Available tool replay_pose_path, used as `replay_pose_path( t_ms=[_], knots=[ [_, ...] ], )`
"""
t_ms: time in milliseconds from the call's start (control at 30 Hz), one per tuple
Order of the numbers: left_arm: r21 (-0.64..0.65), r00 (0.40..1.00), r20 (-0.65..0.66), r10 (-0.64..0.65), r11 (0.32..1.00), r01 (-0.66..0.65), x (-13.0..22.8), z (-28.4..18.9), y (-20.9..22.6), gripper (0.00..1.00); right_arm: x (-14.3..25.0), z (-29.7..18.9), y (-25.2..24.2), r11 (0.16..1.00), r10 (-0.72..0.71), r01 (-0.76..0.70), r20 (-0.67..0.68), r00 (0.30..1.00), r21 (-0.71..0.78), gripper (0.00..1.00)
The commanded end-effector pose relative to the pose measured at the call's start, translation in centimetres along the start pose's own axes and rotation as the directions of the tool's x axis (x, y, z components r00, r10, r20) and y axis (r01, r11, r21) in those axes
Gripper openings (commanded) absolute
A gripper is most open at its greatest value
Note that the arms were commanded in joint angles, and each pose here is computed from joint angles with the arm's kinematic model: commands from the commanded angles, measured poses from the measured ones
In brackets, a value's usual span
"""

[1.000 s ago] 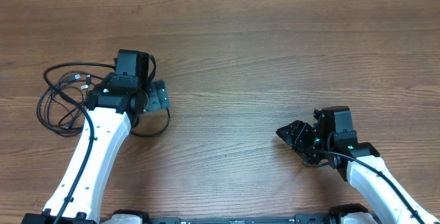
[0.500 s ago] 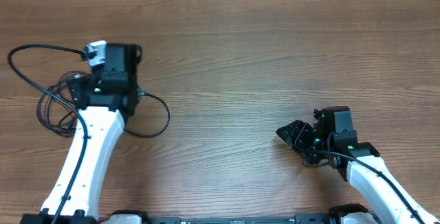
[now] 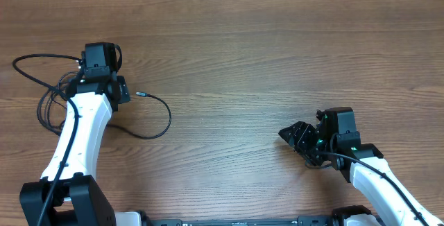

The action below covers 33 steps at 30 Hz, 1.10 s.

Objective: Untangle cables

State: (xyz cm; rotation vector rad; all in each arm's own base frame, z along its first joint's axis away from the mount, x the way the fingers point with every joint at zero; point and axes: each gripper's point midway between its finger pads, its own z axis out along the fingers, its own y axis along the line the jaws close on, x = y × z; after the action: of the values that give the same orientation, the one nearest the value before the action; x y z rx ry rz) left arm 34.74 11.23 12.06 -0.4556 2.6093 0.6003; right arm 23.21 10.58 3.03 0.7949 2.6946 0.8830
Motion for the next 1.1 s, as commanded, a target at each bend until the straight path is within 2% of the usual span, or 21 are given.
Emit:
replay_pose_path(
  t_ms=[0,67,133,200,367,567,633,700,833,967,1067],
  knots=[
    [0.028,1.0,0.006,0.005,1.0,-0.005,-0.5,-0.3,-0.4,0.59,-0.2,-0.1,0.2,1.0,-0.006,0.006,0.006,1.0,-0.01,0.67],
    [0.029,1.0,-0.004,0.006,1.0,-0.006,-0.2,-0.3,-0.4,0.42,-0.2,-0.1,0.2,1.0,-0.006,0.006,0.006,1.0,-0.01,0.67],
    [0.028,1.0,-0.01,0.004,1.0,-0.004,0.0,-0.4,-0.3,0.19,-0.2,-0.1,0.2,1.0,-0.006,0.006,0.006,1.0,-0.01,0.67],
    [0.028,1.0,-0.005,-0.012,1.0,0.012,-0.2,-0.6,-0.3,0.04,-0.2,-0.1,0.2,1.0,-0.006,0.006,0.006,1.0,-0.01,0.67],
    [0.033,0.997,0.041,-0.065,0.997,0.064,-2.2,-2.9,0.8,0.04,-0.2,-0.1,0.2,1.0,-0.007,0.007,0.006,1.0,-0.01,0.67],
    [0.044,0.964,0.177,-0.197,0.98,0.192,-7.2,-8.2,4.7,0.04,-0.2,-0.1,0.2,1.0,-0.007,0.007,0.006,1.0,-0.009,0.67],
    [0.021,0.915,0.252,-0.315,0.947,0.32,-9.2,-10.3,8.0,0.04,-0.2,-0.1,0.2,1.0,-0.007,0.007,0.006,1.0,-0.009,0.67],
    [-0.003,0.837,0.329,-0.437,0.886,0.464,-10.7,-12.4,12.1,0.04,-0.2,-0.1,0.2,1.0,-0.007,0.007,0.006,1.0,-0.009,0.67],
    [0.026,0.624,0.485,-0.613,0.723,0.691,-13.2,-16.5,20.0,0.04,-0.2,-0.1,0.2,1.0,-0.007,0.007,0.007,1.0,-0.009,0.67],
    [0.093,0.51,0.555,-0.657,0.659,0.747,-14.5,-18.9,23.9,0.04,-0.2,-0.1,0.2,1.0,-0.007,0.007,0.007,1.0,-0.01,0.67],
    [0.095,0.477,0.565,-0.673,0.627,0.773,-14.2,-19.2,25.2,0.04,-0.2,-0.1,0.2,1.0,-0.007,0.007,0.007,1.0,-0.01,0.67]
  ],
)
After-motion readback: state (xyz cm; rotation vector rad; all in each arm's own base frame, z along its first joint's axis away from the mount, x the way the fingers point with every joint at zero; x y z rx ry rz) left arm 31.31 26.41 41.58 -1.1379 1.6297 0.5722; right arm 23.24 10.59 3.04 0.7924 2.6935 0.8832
